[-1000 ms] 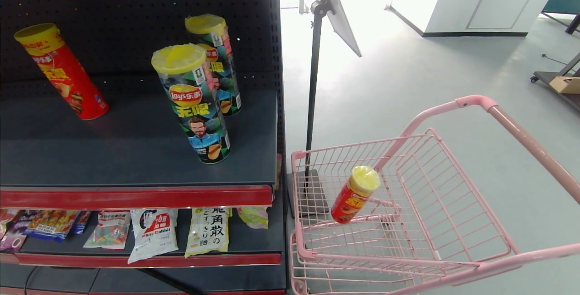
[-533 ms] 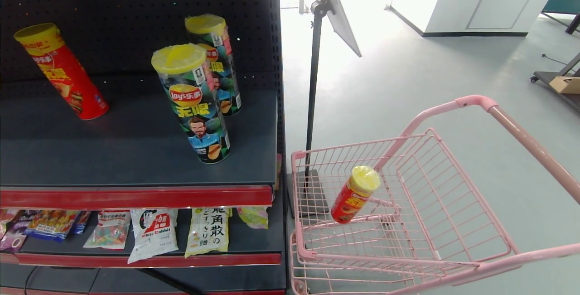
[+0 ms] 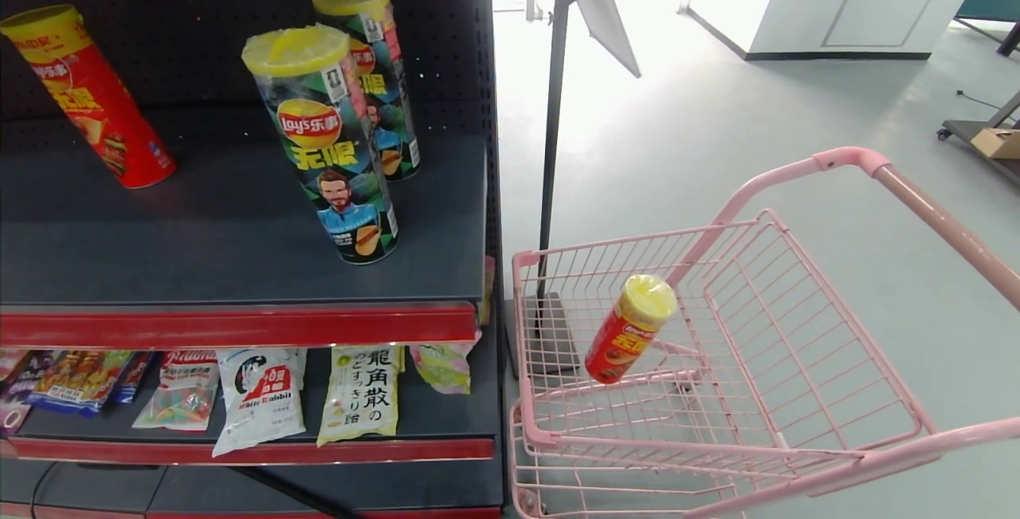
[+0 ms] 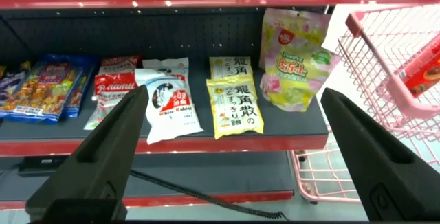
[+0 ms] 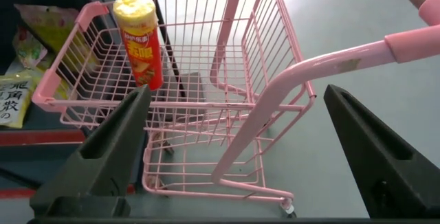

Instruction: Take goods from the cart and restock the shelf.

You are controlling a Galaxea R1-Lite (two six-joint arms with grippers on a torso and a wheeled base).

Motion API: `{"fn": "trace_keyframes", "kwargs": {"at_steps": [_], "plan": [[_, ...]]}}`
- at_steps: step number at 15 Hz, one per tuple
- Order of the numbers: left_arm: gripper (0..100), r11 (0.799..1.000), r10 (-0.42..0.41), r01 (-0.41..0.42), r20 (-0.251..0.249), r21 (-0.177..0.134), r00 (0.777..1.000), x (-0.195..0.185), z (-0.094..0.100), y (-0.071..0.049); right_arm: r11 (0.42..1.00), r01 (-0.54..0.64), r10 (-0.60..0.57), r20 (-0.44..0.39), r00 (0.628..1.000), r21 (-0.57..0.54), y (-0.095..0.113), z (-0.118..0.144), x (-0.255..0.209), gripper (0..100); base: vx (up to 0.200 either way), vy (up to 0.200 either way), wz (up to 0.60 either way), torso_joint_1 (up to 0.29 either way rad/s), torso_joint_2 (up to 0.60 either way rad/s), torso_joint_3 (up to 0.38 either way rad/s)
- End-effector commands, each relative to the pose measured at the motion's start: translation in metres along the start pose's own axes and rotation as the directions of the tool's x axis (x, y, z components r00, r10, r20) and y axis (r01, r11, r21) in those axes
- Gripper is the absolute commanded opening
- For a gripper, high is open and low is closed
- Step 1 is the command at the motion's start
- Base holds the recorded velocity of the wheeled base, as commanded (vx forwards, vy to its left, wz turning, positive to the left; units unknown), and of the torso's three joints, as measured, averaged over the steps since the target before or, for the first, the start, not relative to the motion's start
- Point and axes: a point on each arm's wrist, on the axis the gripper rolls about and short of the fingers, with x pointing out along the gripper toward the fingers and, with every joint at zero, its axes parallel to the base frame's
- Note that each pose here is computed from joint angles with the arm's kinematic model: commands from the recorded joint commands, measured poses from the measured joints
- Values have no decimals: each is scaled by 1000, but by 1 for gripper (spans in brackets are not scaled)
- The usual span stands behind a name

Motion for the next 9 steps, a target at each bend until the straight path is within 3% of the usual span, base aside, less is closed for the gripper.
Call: {"fn": "trace_keyframes", "kwargs": {"at_steps": [1, 9], "plan": [[100, 1000, 0, 0, -1, 0, 1000, 0, 0, 0, 1000, 0, 0, 0, 1000, 1, 0, 0, 0, 100, 0, 0, 0, -149, 378, 222], [100, 1000, 0, 0, -1, 0, 1000, 0, 0, 0, 1000, 2, -2, 1, 1000, -1, 0, 0, 0, 100, 0, 0, 0, -207, 506, 297]]}}
